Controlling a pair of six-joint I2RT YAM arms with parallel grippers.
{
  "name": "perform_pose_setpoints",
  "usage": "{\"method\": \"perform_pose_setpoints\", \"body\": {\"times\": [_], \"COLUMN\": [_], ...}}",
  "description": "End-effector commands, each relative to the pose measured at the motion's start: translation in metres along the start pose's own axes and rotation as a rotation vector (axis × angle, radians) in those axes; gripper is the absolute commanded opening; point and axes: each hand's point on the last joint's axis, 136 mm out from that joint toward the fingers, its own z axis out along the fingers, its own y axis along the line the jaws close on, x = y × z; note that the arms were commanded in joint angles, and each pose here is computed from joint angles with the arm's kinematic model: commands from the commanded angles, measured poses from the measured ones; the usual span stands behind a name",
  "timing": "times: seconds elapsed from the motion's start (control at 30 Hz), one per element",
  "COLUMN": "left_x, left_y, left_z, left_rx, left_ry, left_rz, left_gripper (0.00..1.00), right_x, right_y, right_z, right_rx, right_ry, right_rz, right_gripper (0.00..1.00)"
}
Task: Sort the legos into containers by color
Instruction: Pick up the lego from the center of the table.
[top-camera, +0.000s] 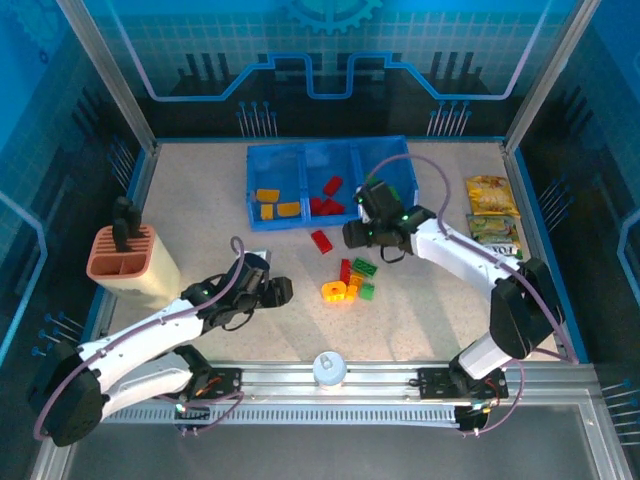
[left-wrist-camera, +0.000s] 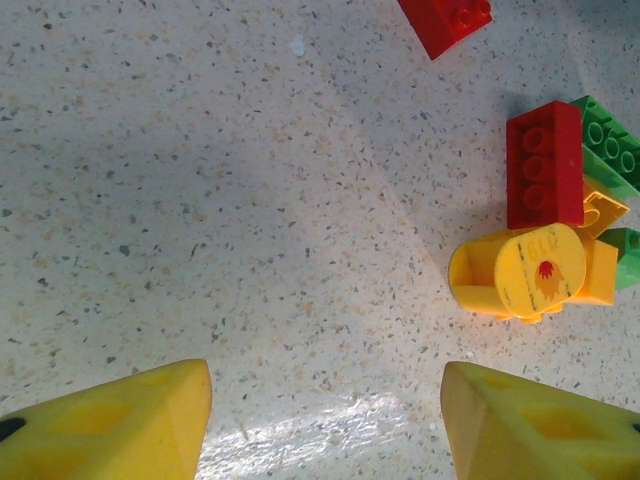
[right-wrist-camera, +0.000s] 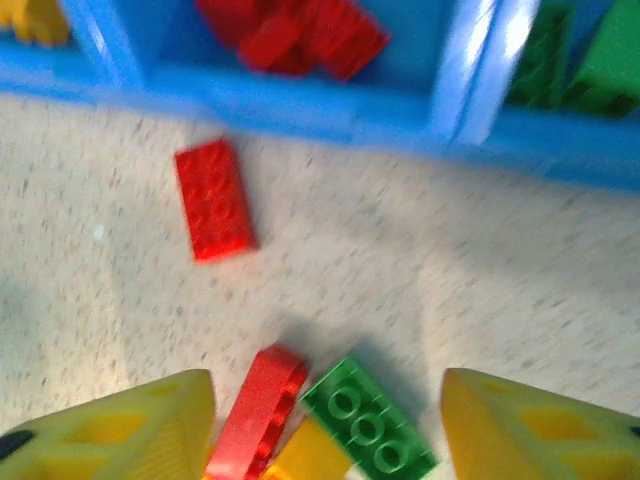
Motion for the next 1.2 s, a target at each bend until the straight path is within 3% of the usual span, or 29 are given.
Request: {"method": "perform_pose_setpoints", "body": {"times": [0.0,0.3,0.97,1.17], "left_x": [-0.013,-0.018,-0.008,-0.006], "left_y": [-0.016,-0.016,0.005,0.009], "left_z": [-0.003,-0.010,-0.020,-0.020], "left_rx": [0.047,0.035,0.005,-0.001], "left_ry": [-0.031,-0.049,-0.075,-0.077], "left_rz": [-0.021,-0.025,-0.037,-0.039], "left_gripper": [0.63,0.63,0.63,0.63], "right_x": [0.029,0.067,0.073,0.062], "right_y": [0.013,0.038,0.043,0.052], "right_z": [0.007,0.044,0.080,0.081], "right_rx": [-0.012,0.033,0.131,0.130], "right_ry": [0.055,0.171,0.261,0.244], "right_rz": [0.052,0.017,-0.024,-0.045], "right_gripper": [0.59,0.55,0.48,0.31]}}
